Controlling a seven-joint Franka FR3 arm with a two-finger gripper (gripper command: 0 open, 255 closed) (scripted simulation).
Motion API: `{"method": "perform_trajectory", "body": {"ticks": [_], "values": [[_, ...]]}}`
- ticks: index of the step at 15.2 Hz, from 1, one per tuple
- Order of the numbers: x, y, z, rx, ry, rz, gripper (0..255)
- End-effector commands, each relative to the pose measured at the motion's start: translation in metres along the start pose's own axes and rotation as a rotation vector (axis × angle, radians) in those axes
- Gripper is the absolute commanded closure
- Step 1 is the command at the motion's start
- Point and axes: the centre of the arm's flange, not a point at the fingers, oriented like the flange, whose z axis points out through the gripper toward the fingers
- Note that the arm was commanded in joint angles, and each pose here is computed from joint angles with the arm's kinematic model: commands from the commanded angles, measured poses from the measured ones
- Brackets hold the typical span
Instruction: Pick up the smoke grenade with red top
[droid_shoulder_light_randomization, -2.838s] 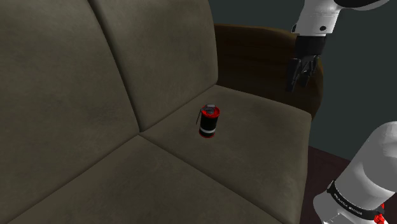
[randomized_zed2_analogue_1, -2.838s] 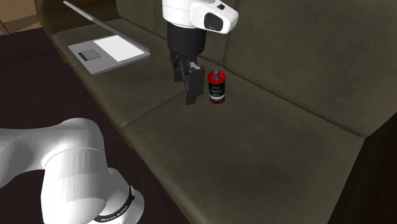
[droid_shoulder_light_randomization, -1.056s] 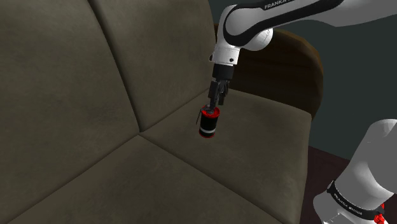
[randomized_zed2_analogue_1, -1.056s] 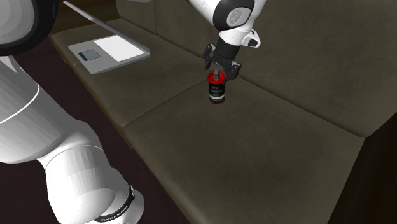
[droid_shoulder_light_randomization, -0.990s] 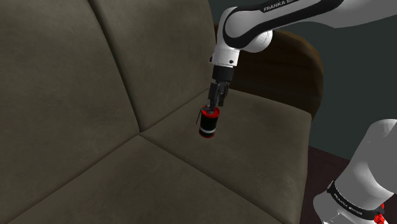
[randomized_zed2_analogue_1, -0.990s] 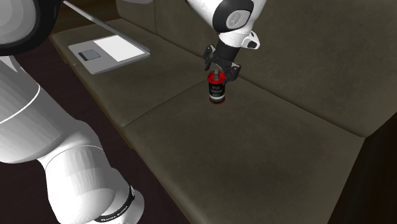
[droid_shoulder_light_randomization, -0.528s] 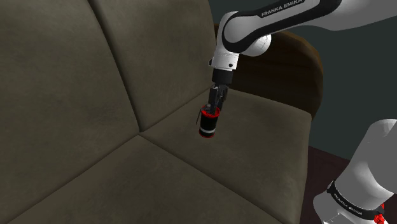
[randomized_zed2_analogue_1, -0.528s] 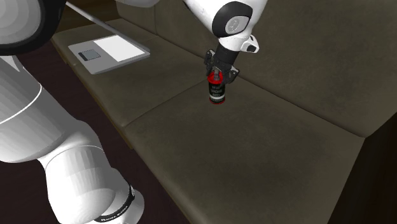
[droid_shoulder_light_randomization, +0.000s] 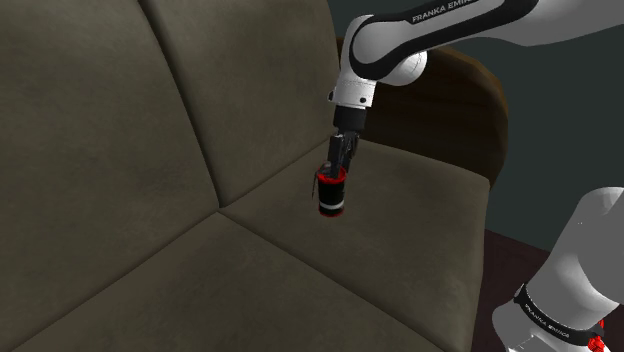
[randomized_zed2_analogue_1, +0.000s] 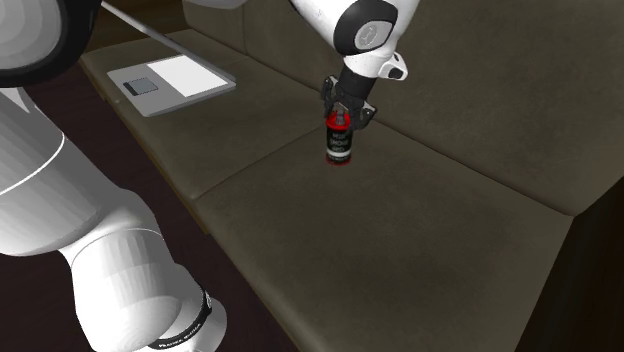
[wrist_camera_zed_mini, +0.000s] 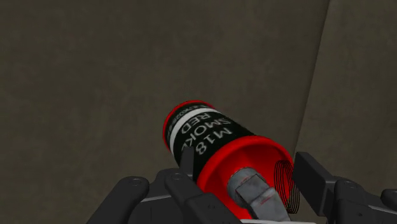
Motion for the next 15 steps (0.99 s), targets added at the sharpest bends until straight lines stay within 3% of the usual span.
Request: {"method": "perform_trajectory", "body": {"ticks": [1, 15], "values": [[0.000, -0.003, -0.009, 0.000, 0.000, 0.000, 255], [-0.001, -0.022, -0.070, 0.000, 0.000, 0.000, 255]]}}
